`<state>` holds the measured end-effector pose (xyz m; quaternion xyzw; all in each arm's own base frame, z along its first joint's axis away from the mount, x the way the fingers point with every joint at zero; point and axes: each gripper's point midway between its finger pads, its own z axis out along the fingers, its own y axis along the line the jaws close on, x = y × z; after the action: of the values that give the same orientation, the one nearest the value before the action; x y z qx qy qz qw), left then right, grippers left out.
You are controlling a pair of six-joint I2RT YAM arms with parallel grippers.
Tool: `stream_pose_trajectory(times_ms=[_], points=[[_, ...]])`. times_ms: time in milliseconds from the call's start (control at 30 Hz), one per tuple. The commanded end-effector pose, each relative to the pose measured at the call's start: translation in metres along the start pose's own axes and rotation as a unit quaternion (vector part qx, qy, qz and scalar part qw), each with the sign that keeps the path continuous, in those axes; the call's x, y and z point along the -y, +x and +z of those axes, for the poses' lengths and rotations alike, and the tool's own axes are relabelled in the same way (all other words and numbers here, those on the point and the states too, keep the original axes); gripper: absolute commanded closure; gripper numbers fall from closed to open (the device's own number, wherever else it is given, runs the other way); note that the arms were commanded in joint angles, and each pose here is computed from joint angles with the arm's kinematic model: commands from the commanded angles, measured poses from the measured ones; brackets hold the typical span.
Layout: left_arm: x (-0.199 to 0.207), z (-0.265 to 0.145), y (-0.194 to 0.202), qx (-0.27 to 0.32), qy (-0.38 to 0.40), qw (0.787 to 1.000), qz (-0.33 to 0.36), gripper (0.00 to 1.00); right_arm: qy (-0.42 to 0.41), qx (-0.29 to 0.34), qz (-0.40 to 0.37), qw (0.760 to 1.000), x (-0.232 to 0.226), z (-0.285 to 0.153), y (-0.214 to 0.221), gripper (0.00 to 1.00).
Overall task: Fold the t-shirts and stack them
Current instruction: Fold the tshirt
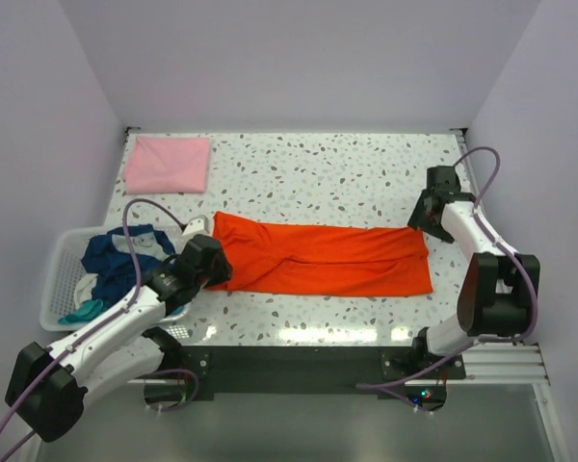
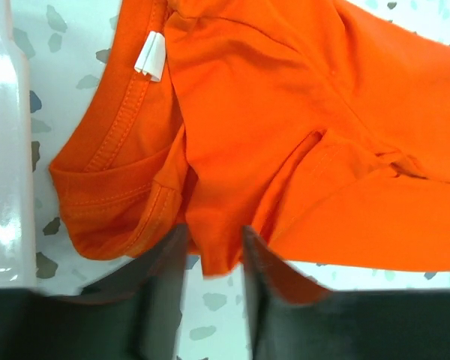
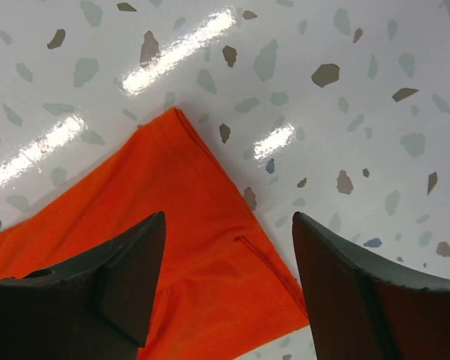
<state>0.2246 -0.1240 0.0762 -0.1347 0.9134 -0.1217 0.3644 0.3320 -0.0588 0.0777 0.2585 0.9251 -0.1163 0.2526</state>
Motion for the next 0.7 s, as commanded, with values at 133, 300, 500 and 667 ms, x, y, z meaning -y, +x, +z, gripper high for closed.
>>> stream_pose_trajectory(times_ms=[133,300,500,667], points=[[0.021,-0.036,-0.032,0.046,0.059,0.997,0.0,0.13,0.021,0.068,0.033,0.997,0.028,-0.046,-0.018,0.01],[0.039,-0.039,-0.045,0.057,0.086,0.995,-0.004,0.0,-0.138,0.072,0.007,0.988,-0.017,-0.082,-0.021,0.01],[0.054,-0.007,-0.058,0.034,0.05,0.998,0.003,0.0,-0.344,0.058,-0.126,0.929,-0.107,-0.132,0.015,0.01],[0.087,0.019,-0.081,0.029,0.109,0.994,0.002,0.0,-0.505,0.018,-0.244,0.828,-0.193,-0.184,0.08,0.01]])
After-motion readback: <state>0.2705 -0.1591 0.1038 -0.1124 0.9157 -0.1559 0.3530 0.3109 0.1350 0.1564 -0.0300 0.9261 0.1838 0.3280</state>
